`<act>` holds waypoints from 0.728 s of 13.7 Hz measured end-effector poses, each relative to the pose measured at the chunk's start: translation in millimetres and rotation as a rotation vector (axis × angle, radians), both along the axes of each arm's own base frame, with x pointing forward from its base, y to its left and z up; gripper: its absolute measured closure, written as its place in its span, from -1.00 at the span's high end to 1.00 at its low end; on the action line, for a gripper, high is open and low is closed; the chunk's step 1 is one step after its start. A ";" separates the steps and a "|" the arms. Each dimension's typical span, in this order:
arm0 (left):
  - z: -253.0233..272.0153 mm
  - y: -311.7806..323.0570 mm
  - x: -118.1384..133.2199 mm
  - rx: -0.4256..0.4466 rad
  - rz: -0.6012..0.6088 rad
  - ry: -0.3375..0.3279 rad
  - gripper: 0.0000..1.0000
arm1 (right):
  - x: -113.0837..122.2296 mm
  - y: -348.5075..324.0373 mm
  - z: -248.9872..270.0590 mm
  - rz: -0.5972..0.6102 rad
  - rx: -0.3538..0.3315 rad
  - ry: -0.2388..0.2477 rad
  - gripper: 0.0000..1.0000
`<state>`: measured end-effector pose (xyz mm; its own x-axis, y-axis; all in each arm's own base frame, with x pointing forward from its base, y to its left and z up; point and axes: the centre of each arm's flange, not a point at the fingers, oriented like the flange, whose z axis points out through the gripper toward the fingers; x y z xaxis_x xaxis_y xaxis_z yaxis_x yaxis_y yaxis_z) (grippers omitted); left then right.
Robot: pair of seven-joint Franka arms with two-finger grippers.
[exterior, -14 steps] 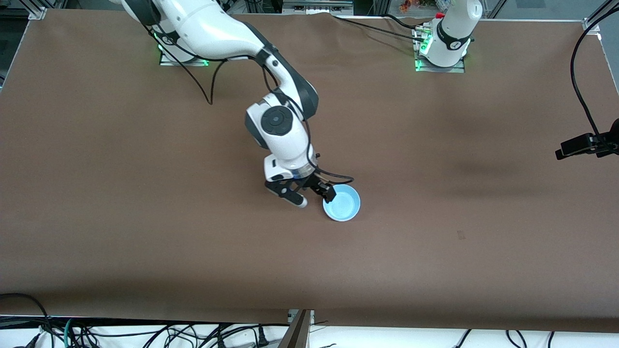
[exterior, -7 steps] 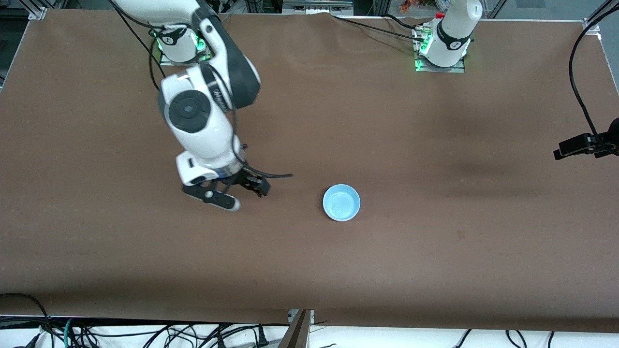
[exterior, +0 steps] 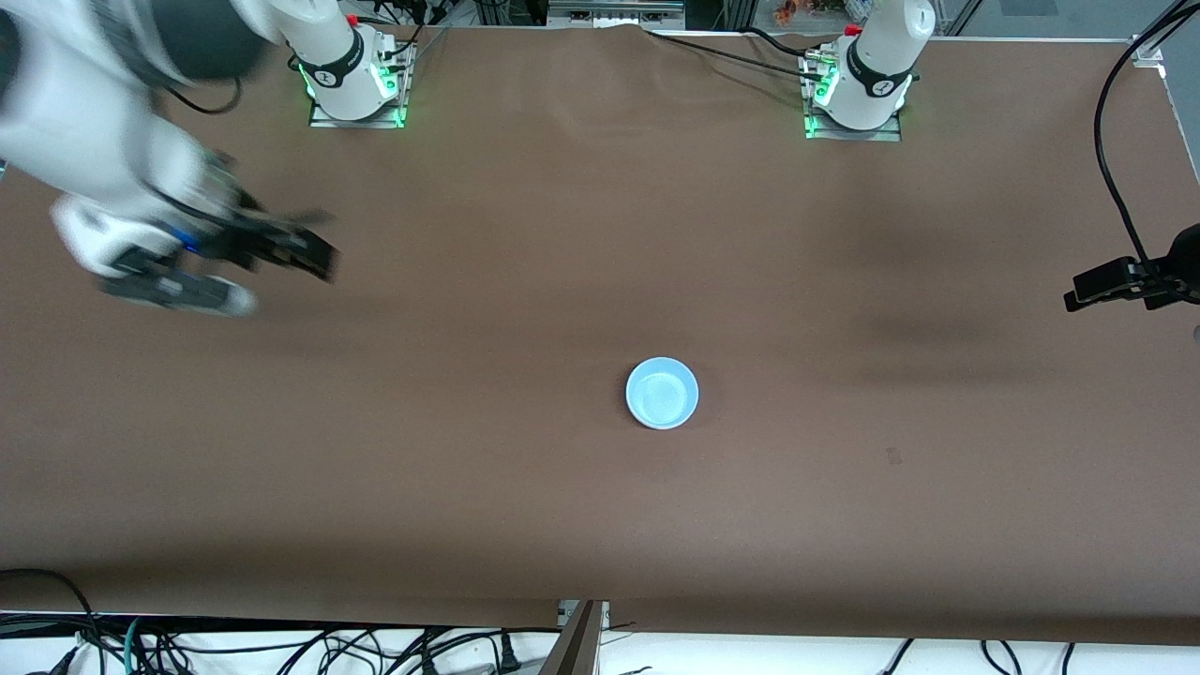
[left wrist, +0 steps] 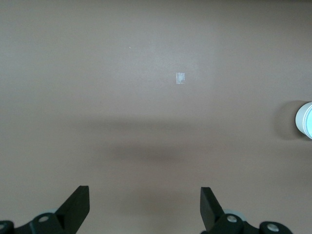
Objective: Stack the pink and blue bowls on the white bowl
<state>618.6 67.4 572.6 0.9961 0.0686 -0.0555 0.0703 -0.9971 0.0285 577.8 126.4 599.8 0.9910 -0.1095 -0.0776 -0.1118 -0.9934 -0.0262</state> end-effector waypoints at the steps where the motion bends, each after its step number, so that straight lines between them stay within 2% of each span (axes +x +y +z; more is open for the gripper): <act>1: 0.8 -0.1 0.3 0.000 0.000 -0.002 1.00 | -12.1 -30.1 15.3 0.000 0.021 0.008 1.00; 3: 0.5 -0.4 0.9 0.000 -0.001 -0.002 1.00 | -32.2 -68.8 26.5 -0.005 0.042 0.016 1.00; 5: 0.0 -0.5 1.2 0.000 -0.001 -0.001 1.00 | -46.7 -84.2 24.4 -0.001 0.031 0.018 1.00; 10: 0.3 -0.5 1.4 0.000 -0.001 -0.002 1.00 | -48.7 -73.7 23.2 0.027 0.023 -0.007 1.00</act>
<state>620.0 66.9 573.0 0.9963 0.0675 -0.0534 0.0691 -0.9972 0.0283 529.1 52.7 623.0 0.9941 -0.0812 -0.0724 -0.0849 -0.9952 -0.0496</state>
